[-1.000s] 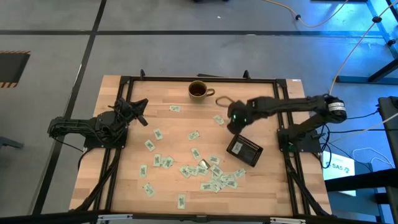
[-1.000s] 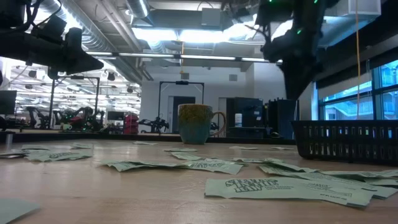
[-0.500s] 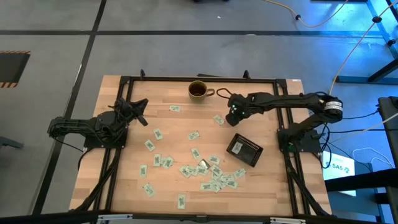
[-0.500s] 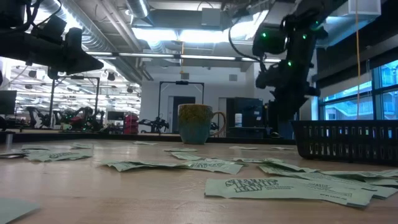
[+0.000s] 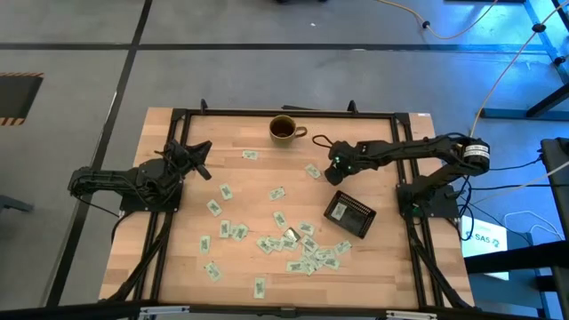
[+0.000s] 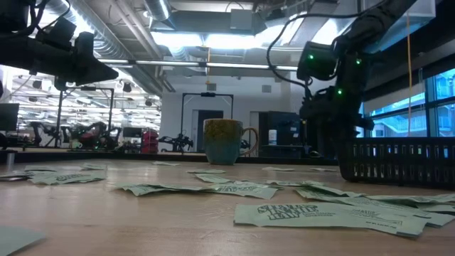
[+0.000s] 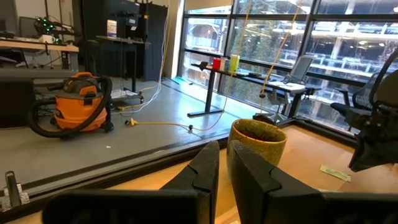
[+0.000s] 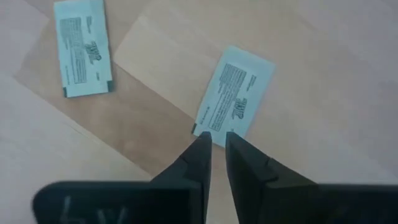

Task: Pick and place Stevia / Truvia into bins
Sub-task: Put the stevia packet into the black bin

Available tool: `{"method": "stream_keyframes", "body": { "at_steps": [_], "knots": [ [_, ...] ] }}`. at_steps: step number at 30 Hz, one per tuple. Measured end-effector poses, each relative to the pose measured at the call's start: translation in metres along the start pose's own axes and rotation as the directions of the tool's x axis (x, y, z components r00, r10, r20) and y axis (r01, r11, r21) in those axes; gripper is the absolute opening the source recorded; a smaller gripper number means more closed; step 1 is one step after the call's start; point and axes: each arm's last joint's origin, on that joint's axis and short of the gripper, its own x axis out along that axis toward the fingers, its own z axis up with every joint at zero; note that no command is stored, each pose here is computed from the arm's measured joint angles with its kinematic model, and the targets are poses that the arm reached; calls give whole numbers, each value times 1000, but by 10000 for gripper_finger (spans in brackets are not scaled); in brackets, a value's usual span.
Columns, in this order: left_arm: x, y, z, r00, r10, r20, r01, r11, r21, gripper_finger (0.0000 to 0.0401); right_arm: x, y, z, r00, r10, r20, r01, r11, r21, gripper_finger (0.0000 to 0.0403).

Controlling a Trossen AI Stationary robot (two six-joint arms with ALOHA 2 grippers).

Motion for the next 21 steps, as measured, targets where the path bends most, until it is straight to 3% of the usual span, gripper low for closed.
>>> {"method": "stream_keyframes", "body": {
  "at_steps": [15, 21],
  "knots": [
    [0, 0, 0, 1000, 0, 0, 0, 1000, 2, 33, 0, 1, 1, 1000, 8, 13, -8, 999, -50, 66],
    [0, 0, 0, 1000, 0, 0, 0, 1000, 2, 33, 0, 2, 3, 999, 19, 30, -20, 1000, 23, 87]
  ]
}}
